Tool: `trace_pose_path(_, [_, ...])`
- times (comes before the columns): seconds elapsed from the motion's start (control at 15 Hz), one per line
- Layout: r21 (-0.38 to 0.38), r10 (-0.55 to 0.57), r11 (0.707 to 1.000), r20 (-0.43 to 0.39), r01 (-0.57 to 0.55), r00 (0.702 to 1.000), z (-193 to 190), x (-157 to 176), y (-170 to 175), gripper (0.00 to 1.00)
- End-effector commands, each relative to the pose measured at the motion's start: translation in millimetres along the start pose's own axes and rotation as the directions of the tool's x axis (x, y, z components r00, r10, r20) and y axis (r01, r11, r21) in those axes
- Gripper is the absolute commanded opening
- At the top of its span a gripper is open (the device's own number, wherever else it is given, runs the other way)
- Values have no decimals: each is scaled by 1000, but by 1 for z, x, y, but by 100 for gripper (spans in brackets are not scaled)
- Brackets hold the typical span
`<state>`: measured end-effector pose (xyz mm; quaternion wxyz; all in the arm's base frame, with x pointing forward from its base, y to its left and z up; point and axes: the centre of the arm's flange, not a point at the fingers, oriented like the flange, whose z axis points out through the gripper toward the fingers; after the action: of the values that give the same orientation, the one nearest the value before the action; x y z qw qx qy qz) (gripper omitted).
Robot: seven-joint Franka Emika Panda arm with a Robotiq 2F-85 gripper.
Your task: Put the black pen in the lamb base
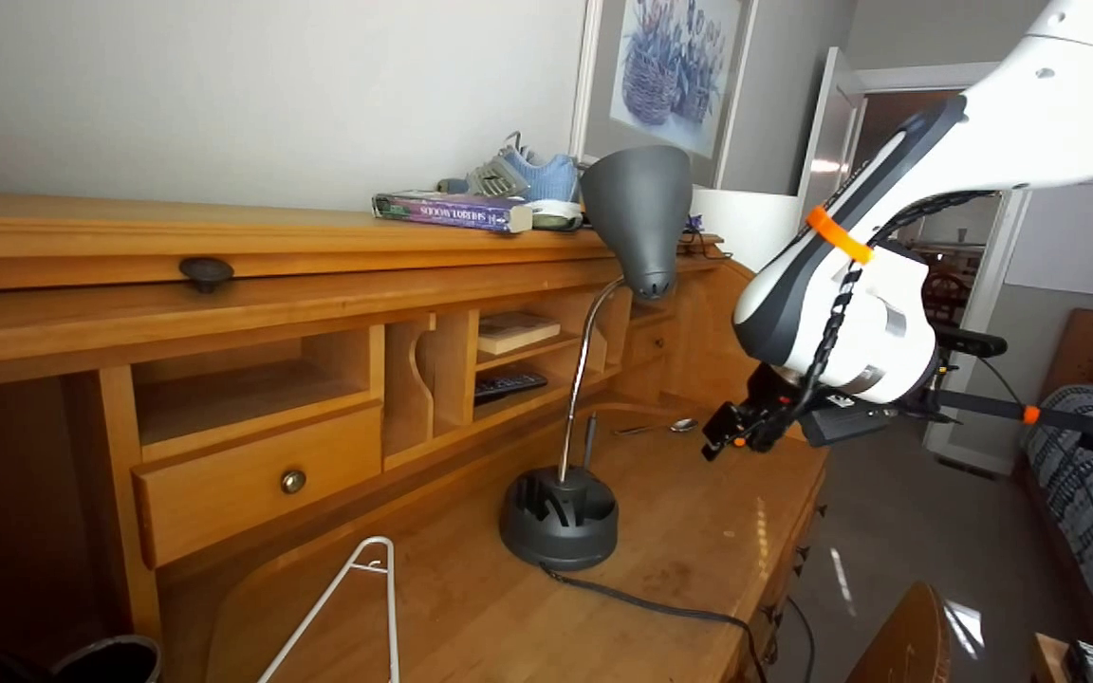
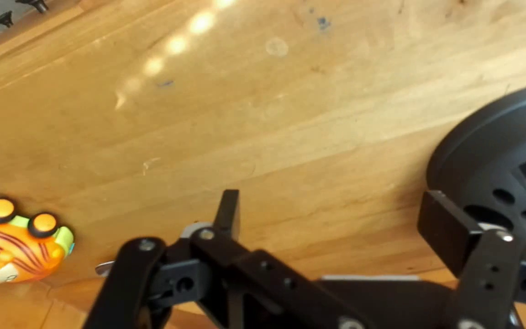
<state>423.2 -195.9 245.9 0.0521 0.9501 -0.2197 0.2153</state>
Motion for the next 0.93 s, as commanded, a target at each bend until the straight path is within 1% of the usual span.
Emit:
trace_pose_path(0.0, [60, -148, 988, 81, 143, 986, -49, 19, -1, 100])
trace_pose_path(0.13, [92, -221, 973, 98, 213, 970, -55, 23, 5, 100])
trace_pose_path(0.4, [158, -331, 937, 128, 311, 935, -75, 35, 13, 100])
trace_pose_path(0.67, [206, -400, 906, 133, 370, 907, -105, 48, 15, 100])
trace_pose_path(0.87, [252, -420, 889, 115, 383, 900, -132, 54, 14, 100])
